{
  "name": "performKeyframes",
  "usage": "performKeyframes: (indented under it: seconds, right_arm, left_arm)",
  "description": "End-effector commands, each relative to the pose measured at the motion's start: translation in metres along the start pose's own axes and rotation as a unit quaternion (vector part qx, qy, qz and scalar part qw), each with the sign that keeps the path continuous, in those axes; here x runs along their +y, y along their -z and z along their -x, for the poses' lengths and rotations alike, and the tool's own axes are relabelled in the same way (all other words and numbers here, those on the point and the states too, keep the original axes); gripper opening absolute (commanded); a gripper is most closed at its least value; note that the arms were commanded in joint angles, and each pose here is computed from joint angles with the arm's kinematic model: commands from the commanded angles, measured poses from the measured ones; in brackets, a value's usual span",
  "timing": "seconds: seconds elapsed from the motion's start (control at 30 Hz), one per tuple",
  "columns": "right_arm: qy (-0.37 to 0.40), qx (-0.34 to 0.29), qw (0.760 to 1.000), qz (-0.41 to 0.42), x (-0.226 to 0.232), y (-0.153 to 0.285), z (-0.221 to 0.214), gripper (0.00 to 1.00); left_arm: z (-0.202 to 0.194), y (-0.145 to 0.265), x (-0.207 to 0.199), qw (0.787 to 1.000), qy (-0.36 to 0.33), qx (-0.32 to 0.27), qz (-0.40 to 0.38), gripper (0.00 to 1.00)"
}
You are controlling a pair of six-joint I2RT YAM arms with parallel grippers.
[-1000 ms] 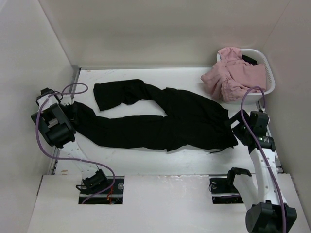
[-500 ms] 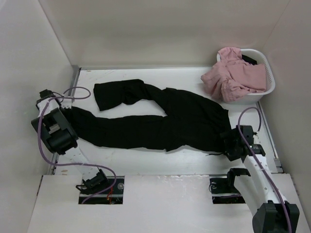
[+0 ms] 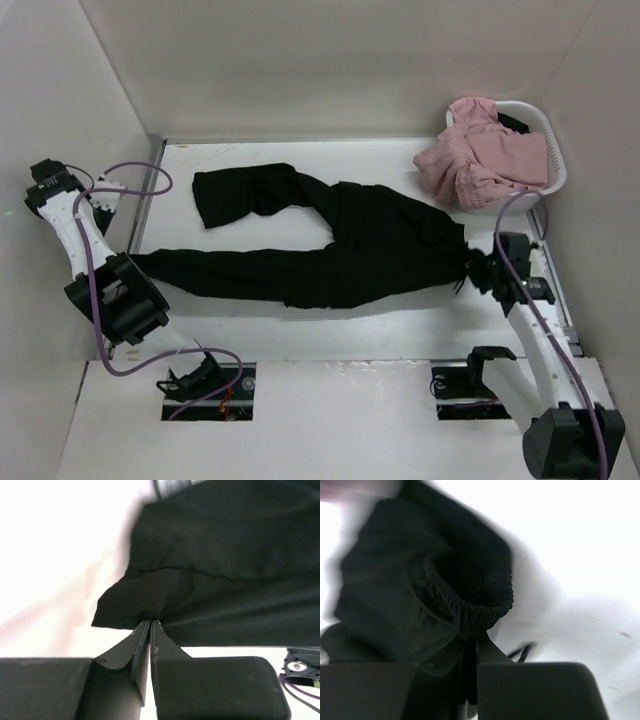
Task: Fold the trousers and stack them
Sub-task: Flatten the trousers out
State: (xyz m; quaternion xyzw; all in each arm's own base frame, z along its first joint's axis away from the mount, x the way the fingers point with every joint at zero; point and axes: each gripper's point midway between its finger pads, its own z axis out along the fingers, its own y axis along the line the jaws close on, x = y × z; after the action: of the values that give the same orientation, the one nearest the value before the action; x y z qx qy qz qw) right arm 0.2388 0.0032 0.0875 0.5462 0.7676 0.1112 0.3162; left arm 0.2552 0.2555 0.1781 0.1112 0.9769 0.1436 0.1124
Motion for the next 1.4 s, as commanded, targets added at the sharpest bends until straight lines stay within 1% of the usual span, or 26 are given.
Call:
performKeyframes:
  seconds: [0.0, 0.07, 0.13, 0.23, 0.3, 0.4, 0.5, 0.6, 0.67, 0.73, 0.8, 0.87, 0.9, 0.93, 0.97, 1.0, 1.07, 1.1, 1.2, 1.27, 1.37]
  right_arm:
    - [0.057, -0.098, 0.991, 0.072, 0.048, 0.051, 0.062, 0.00]
    - [0.078, -0.088, 0.989, 0.090, 0.057, 0.062, 0.062, 0.00]
    - [0.086, -0.081, 0.987, 0.109, 0.068, 0.067, 0.064, 0.00]
    - [0.098, -0.094, 0.981, 0.138, 0.096, 0.082, 0.084, 0.00]
    - [0.109, -0.101, 0.977, 0.151, 0.111, 0.091, 0.093, 0.00]
    - [0.121, -0.097, 0.977, 0.149, 0.112, 0.094, 0.091, 0.00]
    - [0.123, -0.083, 0.977, 0.153, 0.104, 0.096, 0.078, 0.00]
    - [0.123, -0.074, 0.978, 0.151, 0.096, 0.098, 0.071, 0.00]
    - [0.129, -0.067, 0.978, 0.147, 0.091, 0.095, 0.068, 0.00]
    - [0.135, -0.058, 0.980, 0.136, 0.087, 0.085, 0.064, 0.01]
    - [0.142, -0.053, 0.981, 0.121, 0.086, 0.069, 0.063, 0.03]
    - [0.148, -0.049, 0.982, 0.110, 0.086, 0.048, 0.063, 0.07]
    - [0.145, -0.048, 0.983, 0.105, 0.086, 0.040, 0.065, 0.11]
    - [0.143, -0.043, 0.984, 0.099, 0.085, 0.033, 0.066, 0.13]
    - [0.141, -0.042, 0.984, 0.101, 0.088, 0.030, 0.068, 0.17]
    - [0.140, -0.040, 0.984, 0.104, 0.090, 0.030, 0.067, 0.21]
    - [0.140, -0.041, 0.983, 0.113, 0.093, 0.033, 0.067, 0.27]
    - [0.141, -0.041, 0.983, 0.112, 0.090, 0.033, 0.065, 0.32]
    - [0.137, -0.030, 0.985, 0.099, 0.073, 0.027, 0.057, 0.37]
    - [0.121, -0.029, 0.988, 0.088, 0.057, 0.023, 0.053, 0.40]
    - [0.094, -0.024, 0.992, 0.079, 0.040, 0.019, 0.047, 0.46]
  left_arm:
    - [0.009, 0.025, 0.013, 1.000, -0.015, -0.012, 0.011, 0.03]
    - [0.023, 0.029, 0.018, 0.999, -0.022, -0.023, 0.022, 0.04]
    - [0.043, 0.036, 0.032, 0.998, -0.025, -0.040, 0.043, 0.04]
    - [0.075, 0.053, 0.057, 0.994, -0.030, -0.065, 0.077, 0.04]
    - [0.080, 0.058, 0.064, 0.994, -0.038, -0.057, 0.088, 0.04]
    - [0.080, 0.050, 0.053, 0.995, -0.060, -0.040, 0.073, 0.05]
    - [0.080, 0.047, 0.040, 0.994, -0.074, -0.039, 0.066, 0.06]
    - [0.084, 0.049, 0.037, 0.994, -0.079, -0.045, 0.066, 0.06]
    - [0.092, 0.045, 0.035, 0.993, -0.087, -0.046, 0.064, 0.06]
    - [0.109, 0.029, 0.027, 0.993, -0.102, -0.044, 0.051, 0.07]
    - [0.133, -0.002, 0.015, 0.992, -0.118, -0.037, 0.032, 0.13]
    - [0.162, -0.041, 0.005, 0.993, -0.116, -0.027, 0.021, 0.26]
    - [0.174, -0.058, 0.002, 0.994, -0.107, -0.023, 0.016, 0.36]
    - [0.182, -0.070, -0.002, 0.995, -0.093, -0.020, 0.010, 0.43]
    - [0.185, -0.077, -0.007, 0.997, -0.082, -0.015, 0.000, 0.46]
    - [0.184, -0.077, -0.013, 0.997, -0.073, -0.014, -0.011, 0.47]
    - [0.185, -0.063, -0.027, 0.997, -0.058, -0.040, -0.040, 0.48]
    - [0.181, -0.052, -0.028, 0.996, -0.046, -0.055, -0.048, 0.49]
    - [0.148, -0.026, -0.026, 0.996, -0.015, -0.072, -0.057, 0.50]
    - [0.113, -0.025, -0.036, 0.996, -0.009, -0.054, -0.070, 0.50]
    - [0.060, -0.042, -0.056, 0.995, -0.001, -0.007, -0.096, 0.50]
